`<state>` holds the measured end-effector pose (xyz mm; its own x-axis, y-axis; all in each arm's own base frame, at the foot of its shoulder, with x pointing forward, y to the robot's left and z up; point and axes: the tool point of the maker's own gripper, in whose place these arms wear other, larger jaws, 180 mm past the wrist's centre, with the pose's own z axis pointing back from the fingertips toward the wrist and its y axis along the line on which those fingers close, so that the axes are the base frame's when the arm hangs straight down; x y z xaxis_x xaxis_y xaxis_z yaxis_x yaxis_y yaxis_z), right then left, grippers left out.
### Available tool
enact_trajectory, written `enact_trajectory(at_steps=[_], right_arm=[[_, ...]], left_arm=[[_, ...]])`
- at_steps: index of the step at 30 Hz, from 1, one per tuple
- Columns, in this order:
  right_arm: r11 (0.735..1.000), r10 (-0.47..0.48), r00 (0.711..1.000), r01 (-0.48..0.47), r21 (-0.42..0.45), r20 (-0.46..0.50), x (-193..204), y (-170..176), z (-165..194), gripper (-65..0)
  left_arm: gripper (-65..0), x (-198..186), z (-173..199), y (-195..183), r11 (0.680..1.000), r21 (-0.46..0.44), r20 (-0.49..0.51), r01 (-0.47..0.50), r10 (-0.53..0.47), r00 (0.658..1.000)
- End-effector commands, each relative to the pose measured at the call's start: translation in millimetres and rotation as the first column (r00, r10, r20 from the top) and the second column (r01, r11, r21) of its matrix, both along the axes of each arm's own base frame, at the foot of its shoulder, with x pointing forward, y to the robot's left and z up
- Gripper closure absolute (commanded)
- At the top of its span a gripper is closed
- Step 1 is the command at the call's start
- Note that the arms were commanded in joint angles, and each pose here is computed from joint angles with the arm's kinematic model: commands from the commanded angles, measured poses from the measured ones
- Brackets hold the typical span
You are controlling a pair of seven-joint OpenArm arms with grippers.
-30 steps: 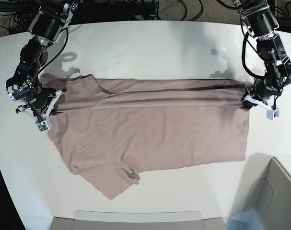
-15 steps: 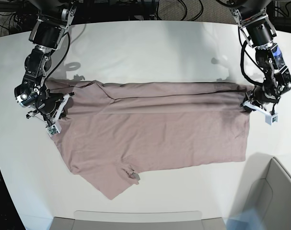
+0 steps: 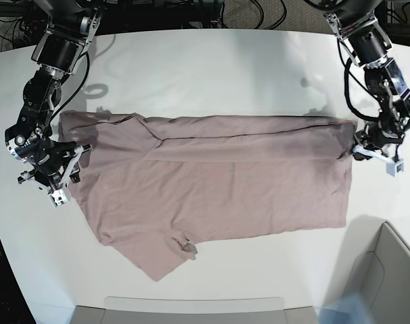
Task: Fold the T-shirt properly
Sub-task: 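Release the folded edge and pull both grippers back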
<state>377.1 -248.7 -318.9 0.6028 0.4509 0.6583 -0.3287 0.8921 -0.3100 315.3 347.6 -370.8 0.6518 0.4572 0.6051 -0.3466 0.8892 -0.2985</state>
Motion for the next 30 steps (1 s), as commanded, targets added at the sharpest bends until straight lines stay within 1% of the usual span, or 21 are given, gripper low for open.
enact_trajectory(at_steps=[1, 3, 5, 7, 9, 11, 12, 14, 16, 17, 19, 21, 22, 23, 25, 27, 30], right_arm=[[1.0, 0.008, 0.997, -0.007, -0.018, 0.074, 7, -5, 24, -19.9], [1.0, -0.009, 0.995, 0.011, -0.028, 0.101, 1, -10, 32, -19.9], [0.999, -0.009, 0.995, 0.013, -0.038, 0.103, -5, -10, 33, -19.8], [0.999, -0.007, 0.998, 0.009, -0.039, 0.069, -15, -9, 20, -19.8], [0.999, -0.009, 1.0, 0.01, -0.032, 0.029, -24, -9, 6, -19.8], [1.0, -0.008, 1.0, 0.008, -0.005, -0.009, -29, -5, -10, -19.5], [1.0, -0.007, 1.0, 0.008, 0.014, -0.023, -30, -3, -16, -18.5], [0.999, -0.001, 0.999, 0.003, 0.052, -0.043, -31, 1, -25, -13.2], [0.998, 0.008, 0.998, -0.004, 0.07, -0.06, -30, 4, -32, -4.9], [0.997, 0.012, 0.998, -0.006, 0.076, -0.069, -30, 6, -35, 0.0], [0.996, 0.01, 0.997, -0.004, 0.084, -0.072, -25, 6, -36, 0.0], [0.995, 0.009, 0.996, 0.0, 0.098, -0.093, -26, 7, -44, 0.0], [0.994, 0.015, 0.994, -0.003, 0.105, -0.11, -27, 9, -50, 0.0], [0.994, 0.022, 0.991, -0.009, 0.108, -0.129, -28, 11, -56, 0.0], [0.994, 0.037, 0.987, -0.019, 0.112, -0.158, -32, 16, -65, 0.0], [0.993, 0.046, 0.982, -0.026, 0.113, -0.183, -38, 19, -74, 0.0], [0.994, 0.045, 0.973, -0.02, 0.111, -0.225, -57, 18, -87, 0.0]], left_arm=[[-8.9, 7, 30, 20, 0.998, 0.051, 0.079, -0.033, 0.029, 0.996], [-8.9, 0, 41, 26, 0.996, 0.082, 0.106, -0.046, 0.037, 0.994], [-8.6, -3, 57, 20, 0.991, 0.136, 0.134, -0.018, -0.001, 0.991], [-4.9, -1, 51, -17, 0.985, 0.153, 0.114, 0.079, -0.097, 0.989], [0.0, 1, 42, -48, 0.968, 0.168, 0.081, 0.185, -0.2, 0.976], [0.0, 1, 28, -70, 0.956, 0.154, 0.049, 0.249, -0.259, 0.965], [0.0, 4, 23, -78, 0.951, 0.15, 0.05, 0.269, -0.279, 0.959], [0.0, 8, 15, -92, 0.943, 0.142, 0.056, 0.302, -0.313, 0.948], [0.0, 9, 3, -102, 0.933, 0.138, 0.04, 0.333, -0.341, 0.939], [0.0, 8, -6, -105, 0.926, 0.146, 0.018, 0.347, -0.353, 0.935], [0.0, 8, -19, -106, 0.915, 0.174, -0.025, 0.363, -0.364, 0.931], [0.0, 15, -24, -104, 0.9, 0.217, -0.054, 0.378, -0.375, 0.925], [0.0, 15, -31, -104, 0.891, 0.233, -0.085, 0.391, -0.381, 0.92], [0.0, 12, -41, -104, 0.885, 0.233, -0.12, 0.403, -0.385, 0.915], [0.0, 4, -56, -104, 0.884, 0.223, -0.164, 0.411, -0.382, 0.91], [0.0, -5, -64, -104, 0.877, 0.218, -0.202, 0.428, -0.388, 0.899], [0.0, -43, -86, -101, 0.874, 0.191, -0.281, 0.447, -0.388, 0.878]])
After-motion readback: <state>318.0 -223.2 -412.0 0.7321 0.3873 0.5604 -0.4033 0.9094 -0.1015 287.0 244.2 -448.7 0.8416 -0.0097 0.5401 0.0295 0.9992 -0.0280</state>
